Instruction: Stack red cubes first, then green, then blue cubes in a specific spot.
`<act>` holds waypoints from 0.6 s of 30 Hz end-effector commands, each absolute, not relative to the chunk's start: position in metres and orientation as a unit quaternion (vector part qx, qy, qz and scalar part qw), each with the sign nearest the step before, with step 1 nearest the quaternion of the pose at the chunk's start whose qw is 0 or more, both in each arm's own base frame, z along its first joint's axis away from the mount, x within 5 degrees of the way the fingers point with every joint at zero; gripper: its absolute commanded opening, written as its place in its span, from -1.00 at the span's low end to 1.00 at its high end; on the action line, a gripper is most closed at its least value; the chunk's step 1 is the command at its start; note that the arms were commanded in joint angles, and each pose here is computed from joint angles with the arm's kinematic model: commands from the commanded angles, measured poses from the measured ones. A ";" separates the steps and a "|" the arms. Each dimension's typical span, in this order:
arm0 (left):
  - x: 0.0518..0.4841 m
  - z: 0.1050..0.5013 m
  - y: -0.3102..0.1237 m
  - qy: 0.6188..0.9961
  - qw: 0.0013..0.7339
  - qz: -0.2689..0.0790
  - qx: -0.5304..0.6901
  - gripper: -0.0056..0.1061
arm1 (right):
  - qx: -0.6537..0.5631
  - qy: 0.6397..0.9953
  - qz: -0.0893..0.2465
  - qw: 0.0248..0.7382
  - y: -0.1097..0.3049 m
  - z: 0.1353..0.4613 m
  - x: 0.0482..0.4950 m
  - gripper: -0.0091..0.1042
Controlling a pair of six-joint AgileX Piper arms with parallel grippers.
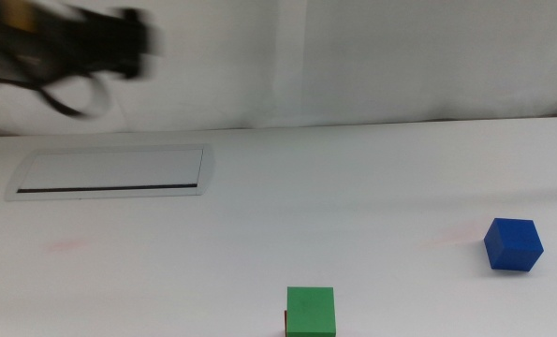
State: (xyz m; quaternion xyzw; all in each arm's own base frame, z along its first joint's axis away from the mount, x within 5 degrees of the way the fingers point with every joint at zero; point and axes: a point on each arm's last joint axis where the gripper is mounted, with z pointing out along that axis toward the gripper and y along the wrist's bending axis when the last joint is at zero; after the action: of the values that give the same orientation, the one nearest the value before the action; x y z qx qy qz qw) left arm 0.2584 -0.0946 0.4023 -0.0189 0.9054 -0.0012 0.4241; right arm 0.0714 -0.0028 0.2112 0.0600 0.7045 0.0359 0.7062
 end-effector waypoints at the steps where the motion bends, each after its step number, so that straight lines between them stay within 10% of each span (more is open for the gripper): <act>1: 0.262 0.407 -0.053 0.908 0.415 0.009 -0.063 0.74 | 0.059 0.716 0.027 0.695 -0.003 0.198 0.071 0.98; 10: 0.237 0.379 0.009 0.902 0.428 -0.002 -0.066 0.57 | 0.083 0.712 0.048 0.695 -0.004 0.199 0.071 0.98; 16: 0.187 0.325 0.006 0.877 0.478 -0.006 -0.051 -0.96 | 0.086 0.712 0.051 0.695 -0.004 0.199 0.071 0.98; 18: 0.172 0.305 0.005 0.869 0.492 -0.008 -0.048 -0.93 | 0.086 0.712 0.051 0.695 -0.004 0.199 0.071 0.98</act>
State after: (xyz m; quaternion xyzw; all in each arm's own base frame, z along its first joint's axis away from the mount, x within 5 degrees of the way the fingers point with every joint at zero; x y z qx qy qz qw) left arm 0.1833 0.0056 0.3175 -0.0472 0.8829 -0.0021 0.4672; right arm 0.0714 -0.0031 0.2111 0.0843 0.7024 0.0577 0.7044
